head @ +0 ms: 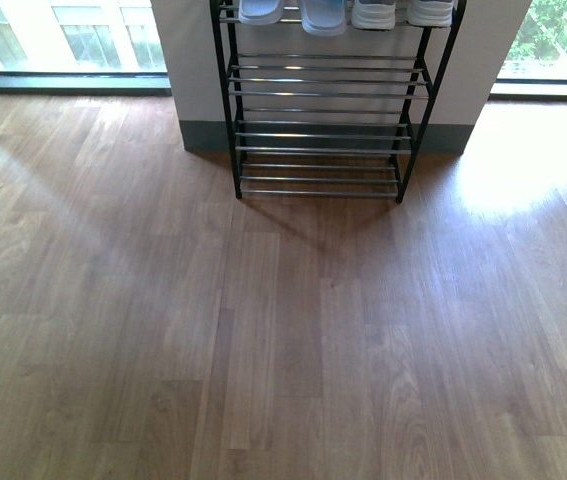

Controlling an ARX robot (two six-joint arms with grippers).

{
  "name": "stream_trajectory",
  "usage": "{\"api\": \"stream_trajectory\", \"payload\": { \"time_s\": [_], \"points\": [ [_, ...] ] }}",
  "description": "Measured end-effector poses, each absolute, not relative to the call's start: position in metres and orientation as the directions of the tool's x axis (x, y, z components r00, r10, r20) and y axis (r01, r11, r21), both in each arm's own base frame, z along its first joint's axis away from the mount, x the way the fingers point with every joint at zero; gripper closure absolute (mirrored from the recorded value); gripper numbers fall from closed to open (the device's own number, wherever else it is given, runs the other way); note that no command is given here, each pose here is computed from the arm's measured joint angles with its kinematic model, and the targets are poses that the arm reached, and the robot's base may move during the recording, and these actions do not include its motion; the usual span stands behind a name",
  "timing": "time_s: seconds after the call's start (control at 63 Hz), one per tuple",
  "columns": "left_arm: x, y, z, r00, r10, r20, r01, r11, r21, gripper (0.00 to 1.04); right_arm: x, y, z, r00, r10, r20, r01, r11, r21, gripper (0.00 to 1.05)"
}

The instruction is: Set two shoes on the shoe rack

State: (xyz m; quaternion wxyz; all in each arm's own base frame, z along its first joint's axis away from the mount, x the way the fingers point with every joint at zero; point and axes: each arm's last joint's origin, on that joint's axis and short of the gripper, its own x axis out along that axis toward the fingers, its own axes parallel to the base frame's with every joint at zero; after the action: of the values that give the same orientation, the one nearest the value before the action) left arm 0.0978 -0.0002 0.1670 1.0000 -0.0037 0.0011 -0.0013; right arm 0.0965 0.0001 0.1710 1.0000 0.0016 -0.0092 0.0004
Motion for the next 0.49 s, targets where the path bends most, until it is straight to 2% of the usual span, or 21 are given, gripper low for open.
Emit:
{"api": "stream_trajectory", "payload": {
  "time_s": [0.492],
  "points": [
    [0.0978,-0.0002,0.167,1.0,-0.003,-0.002,0.003,1.0,-0.007,0.09,0.0965,0.0001,0.171,1.0,0.001,0.019,-0.001,1.0,0.003,0.09]
  ]
}}
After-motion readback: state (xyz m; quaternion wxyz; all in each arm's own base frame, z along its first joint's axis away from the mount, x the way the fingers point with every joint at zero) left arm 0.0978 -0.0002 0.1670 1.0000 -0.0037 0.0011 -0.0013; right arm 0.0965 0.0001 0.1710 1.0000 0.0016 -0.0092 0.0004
